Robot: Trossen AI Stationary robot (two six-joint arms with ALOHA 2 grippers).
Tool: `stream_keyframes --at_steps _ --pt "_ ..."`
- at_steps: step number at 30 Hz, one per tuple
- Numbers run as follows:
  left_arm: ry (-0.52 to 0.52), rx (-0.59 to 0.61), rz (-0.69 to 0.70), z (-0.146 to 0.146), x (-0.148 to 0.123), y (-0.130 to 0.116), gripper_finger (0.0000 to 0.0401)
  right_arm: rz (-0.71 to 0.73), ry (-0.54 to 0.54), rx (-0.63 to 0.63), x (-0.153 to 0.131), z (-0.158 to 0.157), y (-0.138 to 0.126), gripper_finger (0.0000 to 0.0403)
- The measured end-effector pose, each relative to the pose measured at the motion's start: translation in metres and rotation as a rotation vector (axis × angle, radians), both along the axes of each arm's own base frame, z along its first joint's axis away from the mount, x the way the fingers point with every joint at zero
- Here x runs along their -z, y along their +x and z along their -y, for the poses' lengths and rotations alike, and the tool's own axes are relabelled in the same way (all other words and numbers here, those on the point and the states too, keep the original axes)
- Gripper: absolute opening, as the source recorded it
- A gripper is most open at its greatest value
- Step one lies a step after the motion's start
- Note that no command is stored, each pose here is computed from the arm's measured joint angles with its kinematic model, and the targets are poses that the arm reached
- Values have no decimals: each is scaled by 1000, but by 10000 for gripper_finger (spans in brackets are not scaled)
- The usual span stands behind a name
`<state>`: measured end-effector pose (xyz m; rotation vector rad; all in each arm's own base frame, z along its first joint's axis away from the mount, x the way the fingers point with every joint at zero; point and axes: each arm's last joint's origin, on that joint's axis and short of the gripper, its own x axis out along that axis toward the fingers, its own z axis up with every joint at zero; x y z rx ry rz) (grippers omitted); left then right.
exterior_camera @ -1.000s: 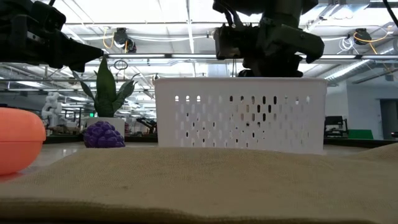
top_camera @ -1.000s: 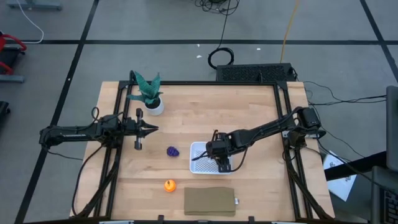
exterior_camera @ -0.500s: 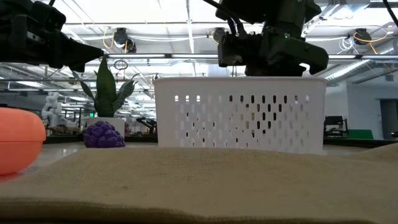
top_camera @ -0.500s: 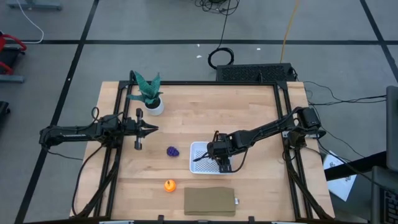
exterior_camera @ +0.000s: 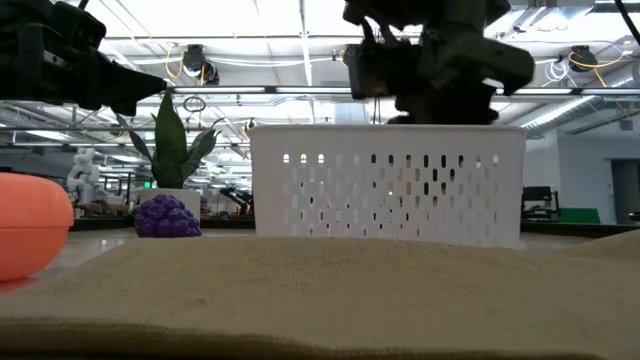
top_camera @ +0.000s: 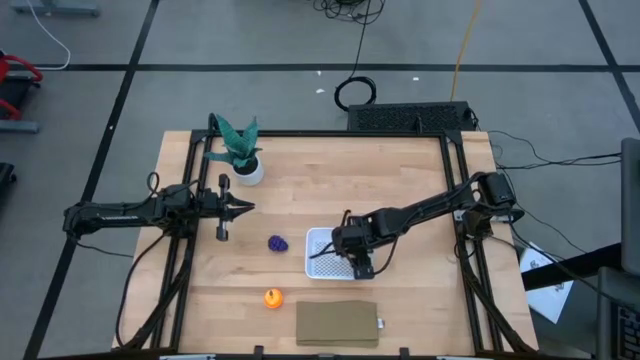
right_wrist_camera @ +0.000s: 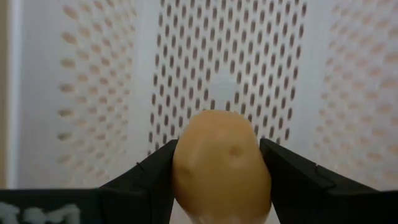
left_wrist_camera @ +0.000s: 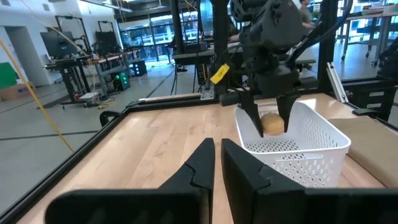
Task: Pick and placing Produce into tupperware
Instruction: Put the potato into the white basket
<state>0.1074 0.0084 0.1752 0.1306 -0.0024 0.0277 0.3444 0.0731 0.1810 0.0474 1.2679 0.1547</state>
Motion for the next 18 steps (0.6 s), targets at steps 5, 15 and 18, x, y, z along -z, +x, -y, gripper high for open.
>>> stream_keyframes --at_steps 5,15,18 --pt "0 0 0 0 0 0 31 51 2 -14 -13 0 8 199" --pt "1 0 2 0 0 0 31 -23 -17 -5 5 3 20 193" --pt "0 -3 5 0 0 0 31 -44 -25 -11 13 1 28 194"
